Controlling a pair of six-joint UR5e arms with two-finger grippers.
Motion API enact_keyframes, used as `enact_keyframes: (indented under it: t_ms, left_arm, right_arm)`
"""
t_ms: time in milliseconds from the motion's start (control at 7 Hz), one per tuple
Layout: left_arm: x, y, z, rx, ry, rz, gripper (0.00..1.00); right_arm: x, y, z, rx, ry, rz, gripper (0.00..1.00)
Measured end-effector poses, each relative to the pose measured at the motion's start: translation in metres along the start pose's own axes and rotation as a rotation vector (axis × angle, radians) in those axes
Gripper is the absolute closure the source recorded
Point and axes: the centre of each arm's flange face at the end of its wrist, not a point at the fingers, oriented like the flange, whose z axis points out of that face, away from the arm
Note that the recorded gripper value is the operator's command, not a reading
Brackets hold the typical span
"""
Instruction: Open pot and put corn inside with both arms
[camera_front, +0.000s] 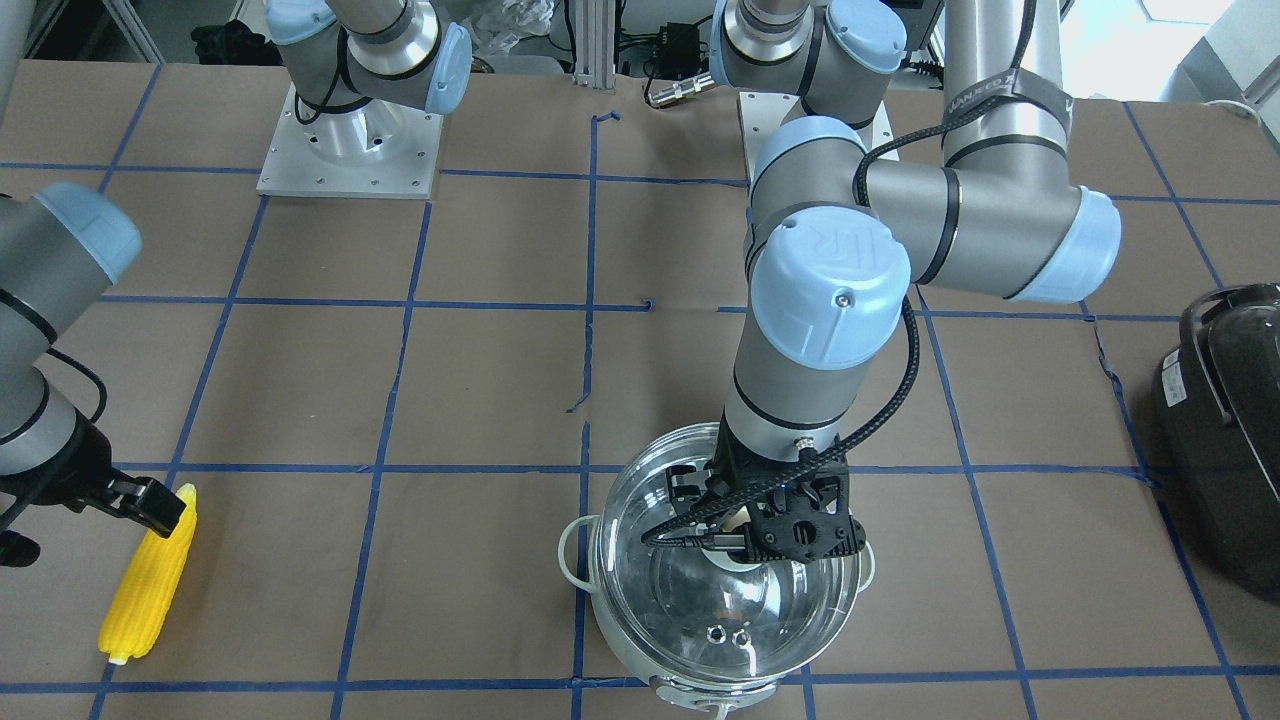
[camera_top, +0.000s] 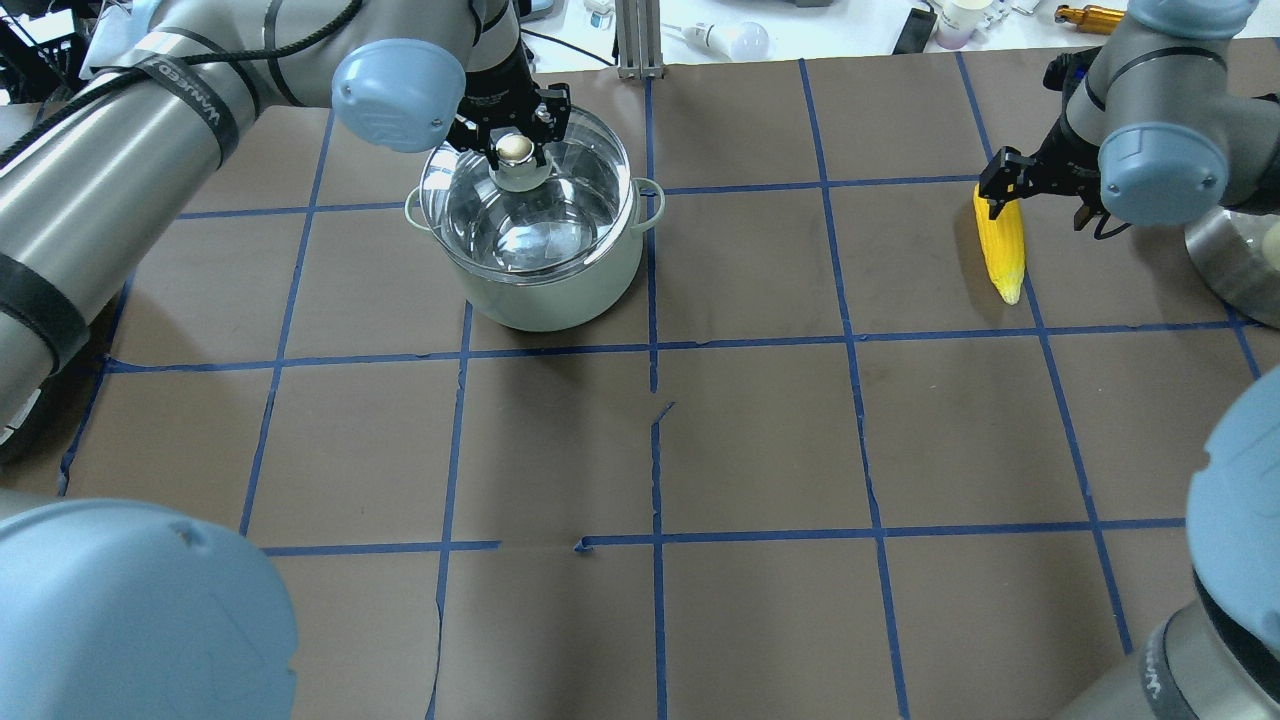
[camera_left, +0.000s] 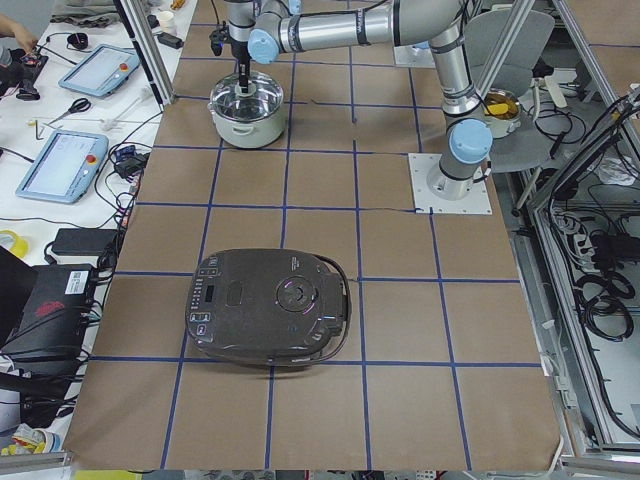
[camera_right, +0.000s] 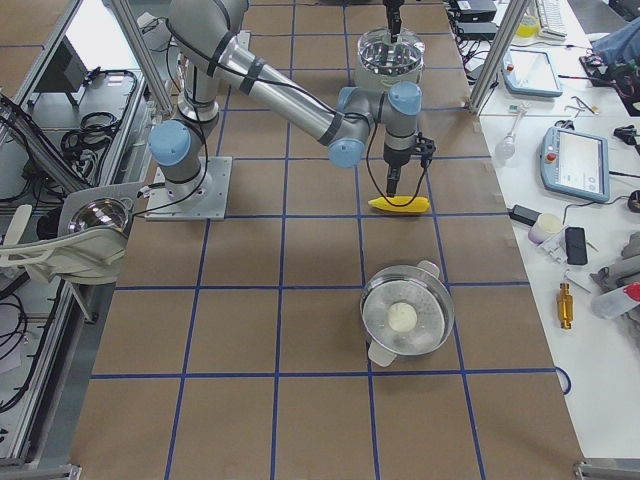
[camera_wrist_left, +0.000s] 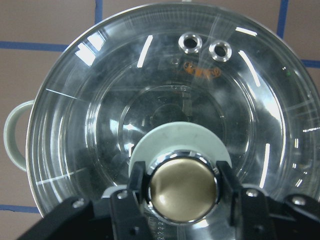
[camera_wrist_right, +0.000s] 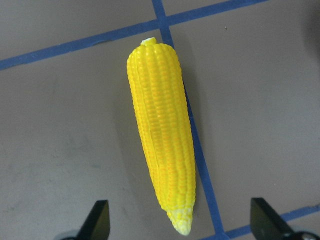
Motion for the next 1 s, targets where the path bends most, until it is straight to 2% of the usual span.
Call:
enact_keyframes:
  t_ms: [429,571,714,857,1000]
  left_arm:
    - [-0.092,-0.021,-0.041,-0.018,-0.02,-0.041,0.77]
    - [-0.137,-0.026,-0.042,-0.026,-0.038,-0.039,0.8]
    - [-0.182,-0.025,-0.035,-0.057,-0.049,-0.022,0.86]
    - [-0.224,-0.014,-0.019,-0.108,-0.055,-0.005,0.87]
    - [-0.27,0.001,0.004,-0.152,-0.049,0.006,0.88]
  right_arm:
    - [-0.001,-0.011,0.058,-0.006,-0.005,-0.003,0.0]
    - [-0.001,-0.01,0.07,-0.02,-0.005,-0.008,0.15]
    - [0.0,-0.011,0.079,-0.026,-0.007,-0.013,0.51]
    - [0.001,-0.012,0.083,-0.024,-0.008,-0.016,1.0]
    - [0.001,-0.014,0.083,-0.018,-0.007,-0.022,1.0]
